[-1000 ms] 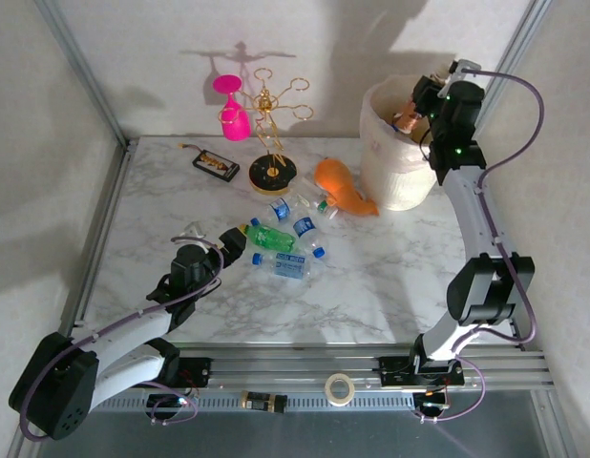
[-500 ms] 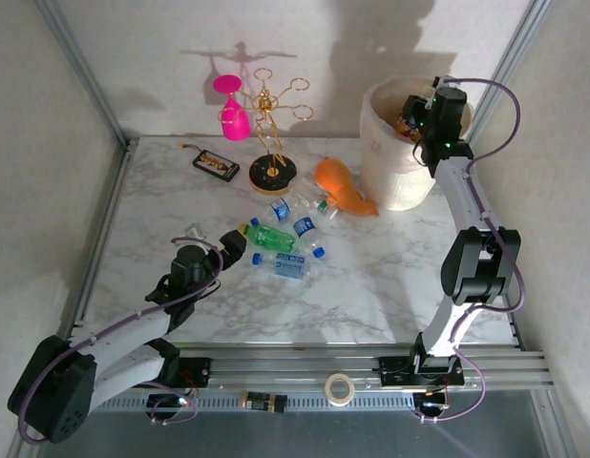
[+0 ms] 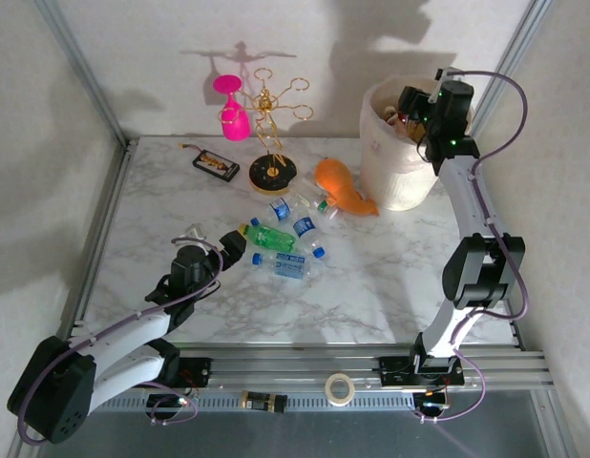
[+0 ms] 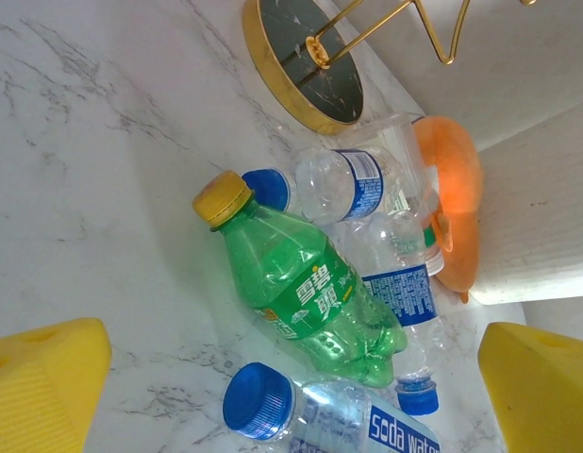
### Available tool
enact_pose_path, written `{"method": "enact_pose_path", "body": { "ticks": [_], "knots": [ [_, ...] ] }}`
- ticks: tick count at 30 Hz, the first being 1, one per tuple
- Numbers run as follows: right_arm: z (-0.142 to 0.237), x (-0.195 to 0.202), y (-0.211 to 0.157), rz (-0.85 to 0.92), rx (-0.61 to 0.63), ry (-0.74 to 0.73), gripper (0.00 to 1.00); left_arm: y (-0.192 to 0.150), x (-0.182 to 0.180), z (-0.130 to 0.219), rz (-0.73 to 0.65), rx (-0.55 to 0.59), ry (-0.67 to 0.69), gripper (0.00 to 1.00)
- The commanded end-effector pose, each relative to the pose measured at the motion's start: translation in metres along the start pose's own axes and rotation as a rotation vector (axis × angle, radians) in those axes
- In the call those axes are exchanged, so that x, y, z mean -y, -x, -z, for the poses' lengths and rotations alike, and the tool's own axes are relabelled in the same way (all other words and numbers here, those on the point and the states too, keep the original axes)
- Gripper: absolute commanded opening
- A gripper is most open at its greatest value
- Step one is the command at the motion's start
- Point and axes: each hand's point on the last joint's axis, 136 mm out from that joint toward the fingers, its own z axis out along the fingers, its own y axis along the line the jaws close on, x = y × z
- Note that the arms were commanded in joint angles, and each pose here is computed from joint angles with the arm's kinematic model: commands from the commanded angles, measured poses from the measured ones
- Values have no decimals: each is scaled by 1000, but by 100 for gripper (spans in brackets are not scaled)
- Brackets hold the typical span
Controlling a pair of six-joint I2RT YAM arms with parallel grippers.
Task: Put the plastic bottles in the bin
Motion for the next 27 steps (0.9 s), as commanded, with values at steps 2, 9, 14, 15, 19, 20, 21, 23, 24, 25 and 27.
{"method": "enact_pose_path", "body": {
  "ticks": [2,9,14,15,19,20,21,23,24,25,27],
  "knots": [
    [50,-26,50,-17,127,101,73,14,12,-1,-5,35,-10,100],
    [110,-79,52,-39,185,299,75,28,24,-3,-25,66,-18,100],
    [149,-126,12,-42,162,444,75,37,32,-6,-20,80,-27,100],
    [154,-137,-2,-39,144,480,75,39,33,-7,-19,82,-26,100],
    [173,-176,-59,-4,42,592,75,44,33,-9,-8,85,-23,99],
    [177,-185,-73,9,16,615,75,45,32,-10,-7,86,-21,100],
    [181,-194,-88,23,-16,639,75,46,31,-9,-2,88,-17,100],
    [187,-209,-119,52,-89,677,75,49,27,-9,9,95,-7,100],
    [190,-216,-137,73,-136,694,75,51,25,-9,15,100,-3,100],
    [193,-221,-155,98,-186,705,75,53,22,-8,22,105,3,100],
    [197,-229,-187,155,-282,717,75,57,17,-7,35,117,16,100]
  ]
}}
